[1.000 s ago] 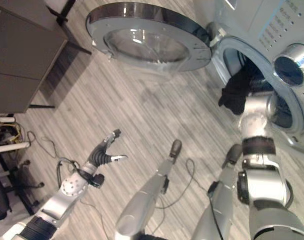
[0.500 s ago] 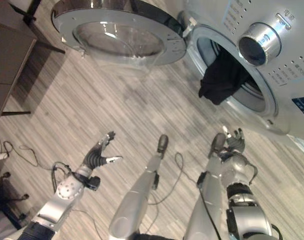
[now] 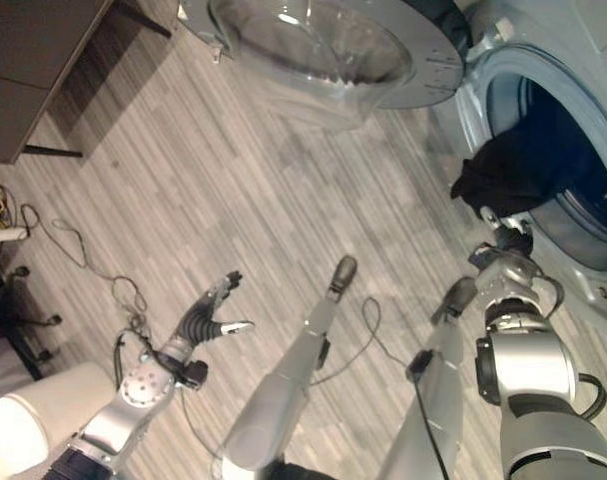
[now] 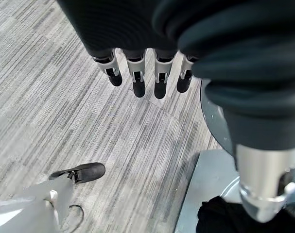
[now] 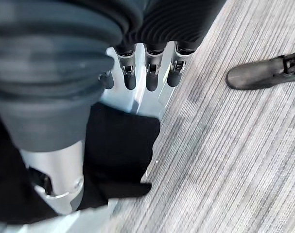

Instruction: Grab the laundry basket,head to the washer,open it,put in the laundry and shut it.

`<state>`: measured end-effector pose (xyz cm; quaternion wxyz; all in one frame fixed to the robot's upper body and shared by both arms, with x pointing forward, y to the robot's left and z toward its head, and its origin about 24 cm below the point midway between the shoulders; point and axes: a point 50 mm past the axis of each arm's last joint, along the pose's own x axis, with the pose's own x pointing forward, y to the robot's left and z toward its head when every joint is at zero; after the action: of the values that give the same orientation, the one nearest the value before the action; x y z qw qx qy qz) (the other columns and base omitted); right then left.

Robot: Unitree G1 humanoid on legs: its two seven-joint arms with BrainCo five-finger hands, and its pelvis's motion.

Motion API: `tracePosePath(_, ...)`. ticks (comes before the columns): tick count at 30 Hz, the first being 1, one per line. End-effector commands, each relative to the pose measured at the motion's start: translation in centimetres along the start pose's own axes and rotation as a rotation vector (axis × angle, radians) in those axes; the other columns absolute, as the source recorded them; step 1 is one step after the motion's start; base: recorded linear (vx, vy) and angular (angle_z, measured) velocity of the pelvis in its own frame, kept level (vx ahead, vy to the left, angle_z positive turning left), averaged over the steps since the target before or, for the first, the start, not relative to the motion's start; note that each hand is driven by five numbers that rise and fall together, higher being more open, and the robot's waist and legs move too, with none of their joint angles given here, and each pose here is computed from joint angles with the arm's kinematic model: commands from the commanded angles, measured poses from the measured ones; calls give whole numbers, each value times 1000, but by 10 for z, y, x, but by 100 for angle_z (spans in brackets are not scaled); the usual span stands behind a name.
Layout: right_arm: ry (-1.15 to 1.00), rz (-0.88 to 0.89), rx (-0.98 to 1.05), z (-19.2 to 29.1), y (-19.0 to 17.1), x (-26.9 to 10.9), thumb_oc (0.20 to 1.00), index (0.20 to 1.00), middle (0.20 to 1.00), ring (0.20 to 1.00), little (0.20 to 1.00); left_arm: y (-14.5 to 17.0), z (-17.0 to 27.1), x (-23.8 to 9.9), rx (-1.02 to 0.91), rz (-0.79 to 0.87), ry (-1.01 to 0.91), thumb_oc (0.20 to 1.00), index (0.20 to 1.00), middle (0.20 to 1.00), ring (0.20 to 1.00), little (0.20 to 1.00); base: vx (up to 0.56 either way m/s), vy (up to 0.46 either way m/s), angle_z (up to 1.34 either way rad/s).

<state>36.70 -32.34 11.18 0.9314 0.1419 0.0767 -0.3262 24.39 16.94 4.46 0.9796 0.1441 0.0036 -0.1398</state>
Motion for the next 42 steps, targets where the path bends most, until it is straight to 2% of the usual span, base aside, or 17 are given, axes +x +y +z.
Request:
tracePosePath(1,-103,-19,-165,42,-15,5,1000,1000,1000,1000,1000,-15,17,5,-62,-48,-84,1000,1000,1000,1000,1000,-9,-7,6)
tracePosePath(5,-108,-3,-246,50,-3,4,1000,1000,1000,1000,1000,-17,16,5,-94,-56,-75,1000,1000,1000,1000,1000,-9,-7,11)
tracePosePath(9,-156,-91,-190,78,-13,3,1000,1000,1000,1000,1000,-18,17,7,-119,-36,-78,1000,1000,1000,1000,1000,-5,-8,9)
tracePosePath(10,-173,-158,-101,99,-25,2,1000,1000,1000,1000,1000,-18,21,10,-125,-22,-91,1000,1000,1000,1000,1000,-6,-17,6)
tracePosePath(13,-185,-178,-76,108,-30,1,1000,1000,1000,1000,1000,-18,24,12,-129,-13,-104,1000,1000,1000,1000,1000,0,-6,3)
tracePosePath(16,-207,-225,-31,127,-43,-2,200,200,200,200,200,-15,27,14,-125,2,-114,1000,1000,1000,1000,1000,-1,-3,6)
tracePosePath(25,-247,-257,31,140,-49,-5,200,200,200,200,200,-9,24,16,-108,38,-100,1000,1000,1000,1000,1000,4,22,-2)
tracePosePath(29,-440,-273,89,170,-28,-16,200,200,200,200,200,-4,25,19,-115,90,-106,1000,1000,1000,1000,1000,-22,62,-16)
tracePosePath(30,-651,-291,28,199,-10,-35,200,200,200,200,200,-2,22,18,-112,112,-99,1000,1000,1000,1000,1000,-76,96,-20)
tracePosePath(31,-766,-287,23,211,2,-49,200,200,200,200,200,-1,20,18,-116,126,-94,1000,1000,1000,1000,1000,-73,70,-19)
tracePosePath(33,-856,-321,11,217,9,-61,200,200,200,200,200,-1,20,18,-120,132,-94,1000,1000,1000,1000,1000,20,17,-29)
tracePosePath(34,-1102,-484,-139,243,12,-90,200,200,200,200,200,0,19,17,-114,145,-97,1000,1000,1000,1000,1000,38,28,-37)
tracePosePath(35,-1178,-548,-170,248,13,-101,200,200,200,200,200,0,19,16,-122,151,-102,1000,1000,1000,1000,1000,29,19,-31)
tracePosePath(38,-1253,-657,-212,257,11,-112,200,200,200,200,200,-1,20,15,-118,148,-111,1000,1000,1000,1000,1000,8,10,-5)
tracePosePath(40,-1258,-731,-367,258,9,-109,200,200,200,200,200,-1,19,14,-113,138,-112,1000,1000,1000,1000,1000,0,2,-2)
tracePosePath(41,-1170,-707,-468,250,7,-94,200,200,200,200,200,-1,20,15,-114,133,-117,1000,1000,1000,1000,1000,0,0,0)
tracePosePath(42,-1077,-656,-534,245,6,-80,256,256,256,256,256,0,22,16,-108,129,-126,1000,1000,1000,1000,1000,0,0,0)
